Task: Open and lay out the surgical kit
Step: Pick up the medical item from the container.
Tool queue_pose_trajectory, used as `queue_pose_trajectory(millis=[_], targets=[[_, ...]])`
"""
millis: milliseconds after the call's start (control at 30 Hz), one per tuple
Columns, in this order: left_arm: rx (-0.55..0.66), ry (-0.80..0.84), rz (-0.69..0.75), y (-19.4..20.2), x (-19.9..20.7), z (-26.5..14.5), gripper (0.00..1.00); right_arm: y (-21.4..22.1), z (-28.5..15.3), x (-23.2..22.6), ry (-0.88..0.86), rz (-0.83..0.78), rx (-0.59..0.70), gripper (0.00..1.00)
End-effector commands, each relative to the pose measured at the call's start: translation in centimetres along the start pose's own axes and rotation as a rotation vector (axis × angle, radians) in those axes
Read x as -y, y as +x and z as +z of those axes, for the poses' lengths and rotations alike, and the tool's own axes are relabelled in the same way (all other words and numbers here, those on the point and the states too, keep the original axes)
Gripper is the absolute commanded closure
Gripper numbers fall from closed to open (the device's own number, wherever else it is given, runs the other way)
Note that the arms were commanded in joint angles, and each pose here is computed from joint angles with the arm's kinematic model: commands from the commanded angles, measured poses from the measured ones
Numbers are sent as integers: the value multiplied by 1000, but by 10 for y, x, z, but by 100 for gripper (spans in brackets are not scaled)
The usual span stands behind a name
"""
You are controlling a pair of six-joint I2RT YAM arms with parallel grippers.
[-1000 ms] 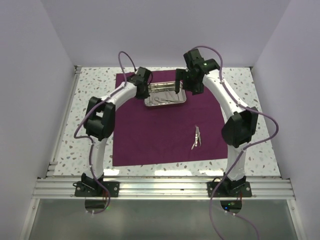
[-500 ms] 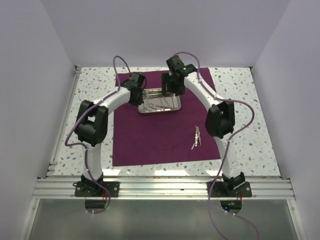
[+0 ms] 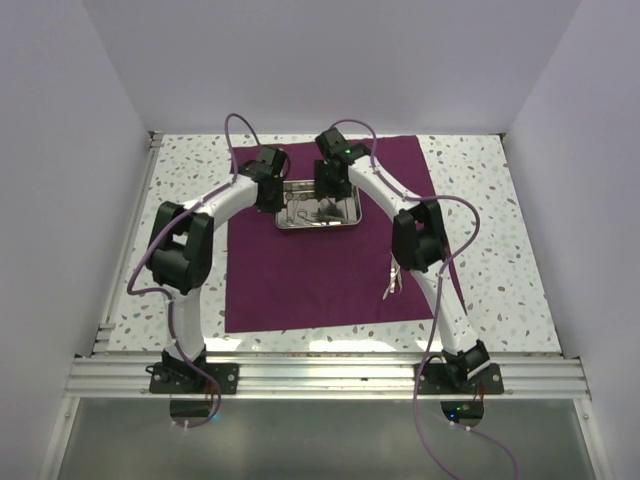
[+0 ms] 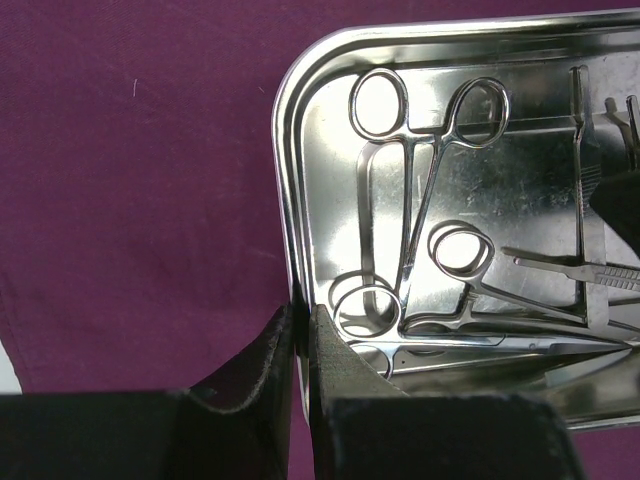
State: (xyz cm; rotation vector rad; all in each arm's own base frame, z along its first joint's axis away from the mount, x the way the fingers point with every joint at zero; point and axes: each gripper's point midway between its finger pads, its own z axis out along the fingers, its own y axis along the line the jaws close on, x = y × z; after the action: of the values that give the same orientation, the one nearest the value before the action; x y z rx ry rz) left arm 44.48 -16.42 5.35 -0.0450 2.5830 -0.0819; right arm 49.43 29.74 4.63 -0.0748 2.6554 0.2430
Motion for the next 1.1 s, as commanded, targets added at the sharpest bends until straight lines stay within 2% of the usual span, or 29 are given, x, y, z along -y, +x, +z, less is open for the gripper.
queue_pose_trajectory(millis=[0,700,833,1067], targets=[[-32,46,46,6,3,-14,100,-26,-5,5,33,22,96,46],[-59,74,63,13,7,-16,100,-7,51,30,148,21,62,58],[-58,74,61,13,6,-16,100,1,57,32,166,-3,45,71],[-62,79,57,15,7,-14,100,21,63,38,196,-47,-5,89]])
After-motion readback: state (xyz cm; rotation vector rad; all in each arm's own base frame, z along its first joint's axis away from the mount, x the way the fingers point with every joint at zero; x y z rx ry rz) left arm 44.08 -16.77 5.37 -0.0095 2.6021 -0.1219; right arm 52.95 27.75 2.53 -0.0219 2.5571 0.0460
